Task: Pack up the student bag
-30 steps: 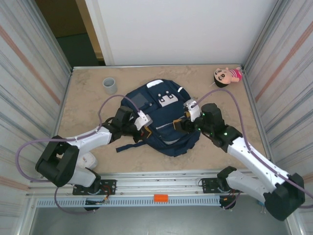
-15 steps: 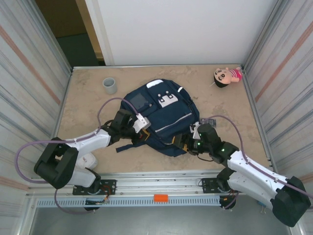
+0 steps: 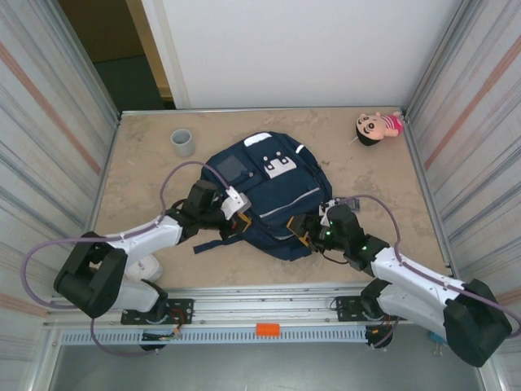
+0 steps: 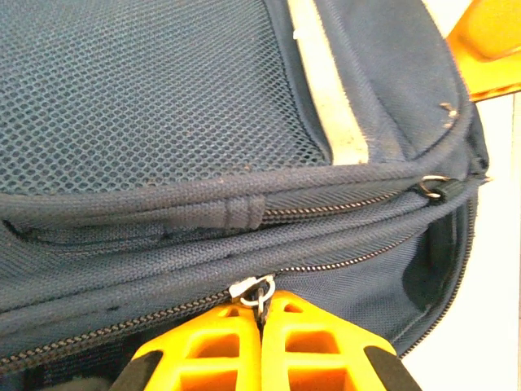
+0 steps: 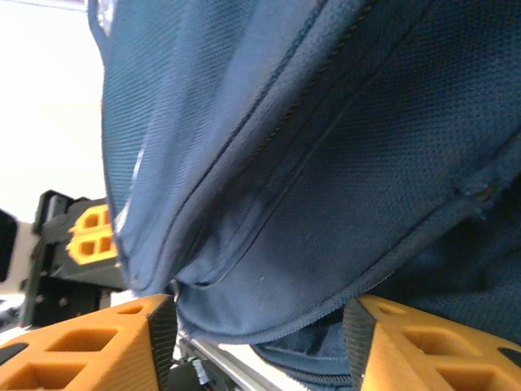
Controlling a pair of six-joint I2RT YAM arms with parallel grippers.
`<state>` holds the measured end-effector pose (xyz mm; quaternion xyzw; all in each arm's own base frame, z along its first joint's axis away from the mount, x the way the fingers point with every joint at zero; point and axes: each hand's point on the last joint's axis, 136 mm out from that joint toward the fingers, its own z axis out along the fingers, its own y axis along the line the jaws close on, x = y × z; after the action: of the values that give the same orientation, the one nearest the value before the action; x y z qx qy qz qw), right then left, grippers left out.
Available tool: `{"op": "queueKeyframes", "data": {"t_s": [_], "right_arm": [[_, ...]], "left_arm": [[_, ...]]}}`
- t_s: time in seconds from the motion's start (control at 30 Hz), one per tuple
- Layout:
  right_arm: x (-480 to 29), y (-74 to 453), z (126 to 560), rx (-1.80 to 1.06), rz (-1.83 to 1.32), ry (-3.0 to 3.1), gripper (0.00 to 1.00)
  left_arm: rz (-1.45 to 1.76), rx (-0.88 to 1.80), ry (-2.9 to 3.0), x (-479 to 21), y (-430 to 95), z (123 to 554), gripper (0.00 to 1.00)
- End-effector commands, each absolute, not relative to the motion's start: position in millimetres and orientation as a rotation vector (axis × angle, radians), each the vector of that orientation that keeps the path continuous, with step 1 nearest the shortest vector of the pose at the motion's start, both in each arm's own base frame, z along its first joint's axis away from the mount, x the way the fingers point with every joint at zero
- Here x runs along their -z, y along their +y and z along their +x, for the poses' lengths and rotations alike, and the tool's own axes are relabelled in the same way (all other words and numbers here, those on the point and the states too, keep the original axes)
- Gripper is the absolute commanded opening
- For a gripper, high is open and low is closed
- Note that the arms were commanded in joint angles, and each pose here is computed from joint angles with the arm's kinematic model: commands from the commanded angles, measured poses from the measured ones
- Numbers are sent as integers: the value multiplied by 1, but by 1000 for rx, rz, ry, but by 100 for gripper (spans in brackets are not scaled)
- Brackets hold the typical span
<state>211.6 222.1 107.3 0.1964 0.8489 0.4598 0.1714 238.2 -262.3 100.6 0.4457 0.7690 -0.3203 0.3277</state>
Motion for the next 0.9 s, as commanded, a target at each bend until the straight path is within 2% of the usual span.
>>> {"op": "queueKeyframes", "data": {"t_s": [0.0, 0.3, 0.63, 0.77, 0.87], "right_arm": [[-125, 228, 227, -1363, 551, 2319, 54], [-142, 232, 247, -1326, 493, 2253, 26], [-160, 253, 257, -1352, 339, 2233, 19], [-165, 258, 252, -1350, 219, 2258, 17], [-160, 254, 243, -1335, 133, 2323, 16]], "left_arm": [[1222, 946, 1889, -123, -276, 221, 0], [1277, 975, 1876, -121, -284, 206, 0], [1351, 1065, 1801, -123, -324, 182, 1], [1381, 1077, 1742, -129, -342, 175, 10], [1381, 1055, 1745, -129, -344, 174, 21]]}}
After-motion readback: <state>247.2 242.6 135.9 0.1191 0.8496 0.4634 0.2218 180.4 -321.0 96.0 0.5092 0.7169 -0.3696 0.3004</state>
